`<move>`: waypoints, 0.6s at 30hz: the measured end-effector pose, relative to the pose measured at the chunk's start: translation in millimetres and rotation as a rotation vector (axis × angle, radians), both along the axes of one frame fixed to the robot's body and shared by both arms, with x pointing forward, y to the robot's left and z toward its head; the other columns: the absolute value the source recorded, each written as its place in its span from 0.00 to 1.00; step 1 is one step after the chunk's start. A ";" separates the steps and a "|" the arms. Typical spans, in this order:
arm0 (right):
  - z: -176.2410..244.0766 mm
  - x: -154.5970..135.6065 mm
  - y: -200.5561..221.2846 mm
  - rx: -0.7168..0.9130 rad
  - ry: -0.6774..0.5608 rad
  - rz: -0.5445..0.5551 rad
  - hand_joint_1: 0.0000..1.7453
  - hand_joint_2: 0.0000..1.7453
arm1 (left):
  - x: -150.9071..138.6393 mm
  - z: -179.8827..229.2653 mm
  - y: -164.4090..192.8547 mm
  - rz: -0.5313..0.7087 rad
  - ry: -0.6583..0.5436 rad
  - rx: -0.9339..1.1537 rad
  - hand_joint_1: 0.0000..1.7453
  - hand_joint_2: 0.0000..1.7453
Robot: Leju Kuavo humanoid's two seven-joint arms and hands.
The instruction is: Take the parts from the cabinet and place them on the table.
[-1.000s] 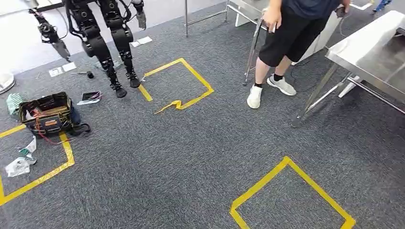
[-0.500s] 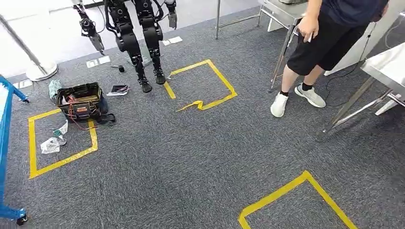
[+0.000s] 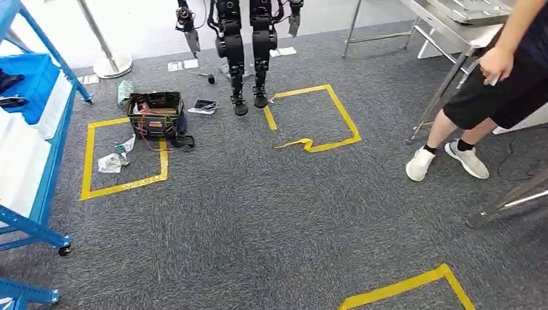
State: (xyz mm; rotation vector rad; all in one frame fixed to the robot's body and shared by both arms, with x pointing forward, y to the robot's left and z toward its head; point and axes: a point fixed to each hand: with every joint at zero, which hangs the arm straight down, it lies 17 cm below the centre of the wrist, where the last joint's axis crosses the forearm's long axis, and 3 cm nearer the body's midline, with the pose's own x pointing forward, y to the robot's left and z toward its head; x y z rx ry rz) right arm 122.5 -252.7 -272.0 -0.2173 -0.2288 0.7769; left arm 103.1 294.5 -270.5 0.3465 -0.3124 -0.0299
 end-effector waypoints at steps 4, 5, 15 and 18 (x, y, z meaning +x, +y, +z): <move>-1.5 -7.8 -1.6 0.003 0.024 -0.045 0.00 1.00 | 2.4 1.4 0.2 -0.021 -0.033 0.003 0.00 0.00; -2.3 -12.0 -2.0 0.003 0.030 -0.048 0.00 1.00 | 4.1 1.8 -1.1 -0.026 -0.042 -0.002 0.00 0.00; -3.4 -19.6 6.9 0.030 0.014 -0.057 0.00 1.00 | 3.7 2.3 -3.3 0.019 -0.055 -0.013 0.00 0.00; -3.7 -21.1 5.2 0.027 0.023 -0.053 0.00 1.00 | 3.3 2.9 -3.7 0.053 -0.069 -0.016 0.00 0.00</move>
